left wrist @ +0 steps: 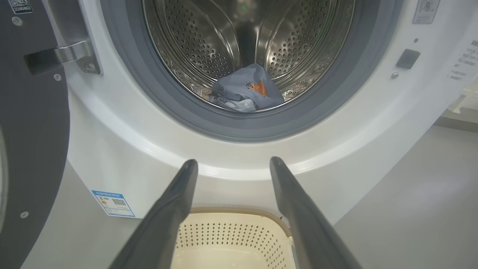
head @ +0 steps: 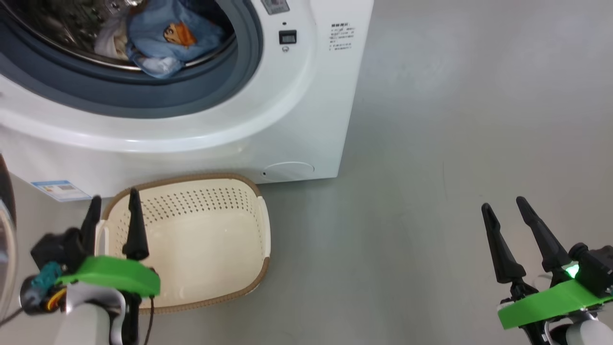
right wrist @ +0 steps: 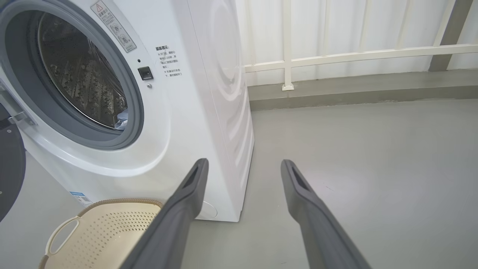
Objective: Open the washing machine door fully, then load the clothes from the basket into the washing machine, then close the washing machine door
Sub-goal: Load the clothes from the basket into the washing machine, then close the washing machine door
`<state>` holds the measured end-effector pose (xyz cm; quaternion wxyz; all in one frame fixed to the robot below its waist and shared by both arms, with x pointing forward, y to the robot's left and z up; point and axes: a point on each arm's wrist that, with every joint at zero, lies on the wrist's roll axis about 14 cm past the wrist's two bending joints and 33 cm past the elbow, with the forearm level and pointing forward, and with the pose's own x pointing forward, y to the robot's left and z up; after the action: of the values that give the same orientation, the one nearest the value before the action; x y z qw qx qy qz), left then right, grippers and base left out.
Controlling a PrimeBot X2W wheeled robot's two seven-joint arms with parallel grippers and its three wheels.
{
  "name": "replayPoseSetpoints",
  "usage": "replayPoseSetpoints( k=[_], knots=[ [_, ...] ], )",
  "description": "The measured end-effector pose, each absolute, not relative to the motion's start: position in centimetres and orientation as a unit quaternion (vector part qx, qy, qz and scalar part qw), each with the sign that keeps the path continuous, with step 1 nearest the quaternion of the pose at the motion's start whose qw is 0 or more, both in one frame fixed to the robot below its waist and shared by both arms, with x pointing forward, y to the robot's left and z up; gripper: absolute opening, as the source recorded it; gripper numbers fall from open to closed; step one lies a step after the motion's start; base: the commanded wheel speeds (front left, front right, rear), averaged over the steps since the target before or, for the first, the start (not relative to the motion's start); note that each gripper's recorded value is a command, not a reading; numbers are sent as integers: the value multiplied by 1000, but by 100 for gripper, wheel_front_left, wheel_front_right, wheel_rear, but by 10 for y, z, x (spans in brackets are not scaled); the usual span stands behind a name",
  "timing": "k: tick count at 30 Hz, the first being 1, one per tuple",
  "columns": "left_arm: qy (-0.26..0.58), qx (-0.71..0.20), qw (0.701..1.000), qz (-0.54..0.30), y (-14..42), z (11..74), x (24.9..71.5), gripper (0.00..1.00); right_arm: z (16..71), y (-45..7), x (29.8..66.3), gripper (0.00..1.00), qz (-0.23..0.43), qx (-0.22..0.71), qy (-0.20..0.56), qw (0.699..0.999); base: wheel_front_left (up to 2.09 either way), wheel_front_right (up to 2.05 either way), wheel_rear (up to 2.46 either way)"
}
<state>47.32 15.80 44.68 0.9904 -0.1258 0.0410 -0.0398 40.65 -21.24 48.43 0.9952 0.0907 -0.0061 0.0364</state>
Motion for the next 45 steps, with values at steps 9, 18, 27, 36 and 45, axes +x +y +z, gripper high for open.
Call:
replayPoseSetpoints(
  k=[9, 18, 27, 36, 45],
  knots=[
    [36, -129, 991, -24, 171, 452, 436, 100, 489, -216, 387, 100, 32, 89, -8, 995, 0, 0, 0],
    [30, -130, 991, -13, 178, 457, 396, 100, 490, -228, 361, 100, 14, 88, -7, 996, 0, 0, 0],
    [19, -132, 991, -4, 184, 464, 382, 100, 493, -228, 354, 100, 13, 89, -11, 996, 0, 0, 0],
    [14, -133, 991, -3, 186, 467, 383, 100, 492, -227, 354, 100, 13, 90, -9, 996, 0, 0, 0],
    [9, -133, 991, -2, 186, 470, 383, 100, 492, -225, 354, 100, 14, 93, -10, 996, 0, 0, 0]
  ],
)
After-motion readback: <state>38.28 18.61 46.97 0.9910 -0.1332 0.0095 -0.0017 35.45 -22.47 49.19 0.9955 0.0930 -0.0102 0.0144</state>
